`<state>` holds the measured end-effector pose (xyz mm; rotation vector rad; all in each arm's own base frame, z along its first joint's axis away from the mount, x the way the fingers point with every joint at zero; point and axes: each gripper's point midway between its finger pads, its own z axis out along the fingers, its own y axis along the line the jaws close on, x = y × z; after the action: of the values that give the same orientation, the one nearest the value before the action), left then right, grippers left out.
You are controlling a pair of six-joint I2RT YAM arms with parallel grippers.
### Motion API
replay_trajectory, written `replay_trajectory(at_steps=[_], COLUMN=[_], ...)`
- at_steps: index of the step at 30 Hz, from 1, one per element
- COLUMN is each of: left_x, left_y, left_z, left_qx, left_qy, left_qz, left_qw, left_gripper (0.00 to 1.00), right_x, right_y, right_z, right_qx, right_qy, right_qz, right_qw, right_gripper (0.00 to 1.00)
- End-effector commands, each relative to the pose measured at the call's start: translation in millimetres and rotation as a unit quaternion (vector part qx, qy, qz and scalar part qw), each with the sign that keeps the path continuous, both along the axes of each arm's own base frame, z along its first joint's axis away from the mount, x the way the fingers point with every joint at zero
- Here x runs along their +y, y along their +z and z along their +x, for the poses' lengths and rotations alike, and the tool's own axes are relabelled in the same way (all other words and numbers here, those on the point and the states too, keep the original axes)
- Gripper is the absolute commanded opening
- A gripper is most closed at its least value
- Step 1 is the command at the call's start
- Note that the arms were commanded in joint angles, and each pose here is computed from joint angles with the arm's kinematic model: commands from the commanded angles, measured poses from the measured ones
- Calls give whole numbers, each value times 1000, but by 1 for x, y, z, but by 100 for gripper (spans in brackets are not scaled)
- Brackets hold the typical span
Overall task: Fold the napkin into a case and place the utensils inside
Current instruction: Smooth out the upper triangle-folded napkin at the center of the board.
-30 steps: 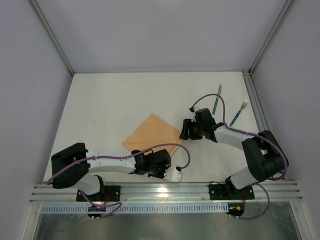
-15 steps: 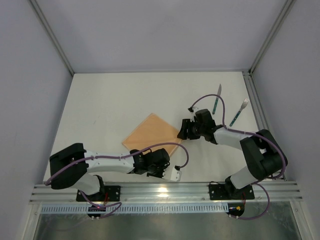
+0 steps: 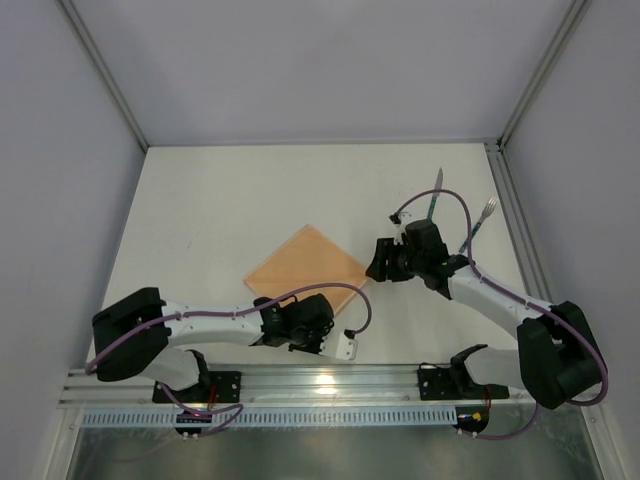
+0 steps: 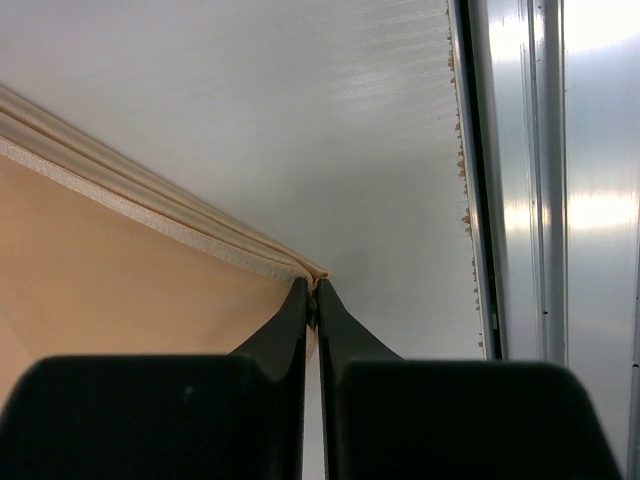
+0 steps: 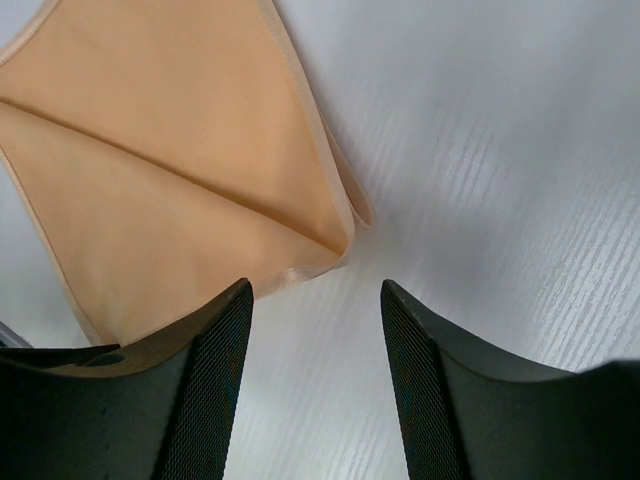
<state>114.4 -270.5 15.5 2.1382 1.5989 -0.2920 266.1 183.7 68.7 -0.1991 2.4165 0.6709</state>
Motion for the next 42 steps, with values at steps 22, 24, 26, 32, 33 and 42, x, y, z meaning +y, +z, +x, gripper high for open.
replay_trajectory(at_steps=[22,24,26,32,33,42], left_x=[14,14,14,15,16,16], left_y=[-8,-9,-8,-9,-10,-10], left_z=[-8,-9,-8,-10,-11,-10], left_qx=[19,20,21,24,25,25], left_qy=[-4,-6,-5,-7,-9,-12], left_qz=[22,23,22,25,27,29], left_qw=[1000,1000,1000,999,999,999], left_gripper=[0,0,0,0,0,0], right_x=[14,14,12,9,8,12], right_y=[-27,-30,-35,-37,-36,-33], right_z=[4,7,10,17,19,26], right_qx=[19,22,26,17,14,-8], right_qy=[-25,-30,-37,-55,-60,-62], right_qz=[59,56,54,56,59,82], right_qw=[998,998,997,997,996,995], right_gripper=[35,34,34,26,24,4])
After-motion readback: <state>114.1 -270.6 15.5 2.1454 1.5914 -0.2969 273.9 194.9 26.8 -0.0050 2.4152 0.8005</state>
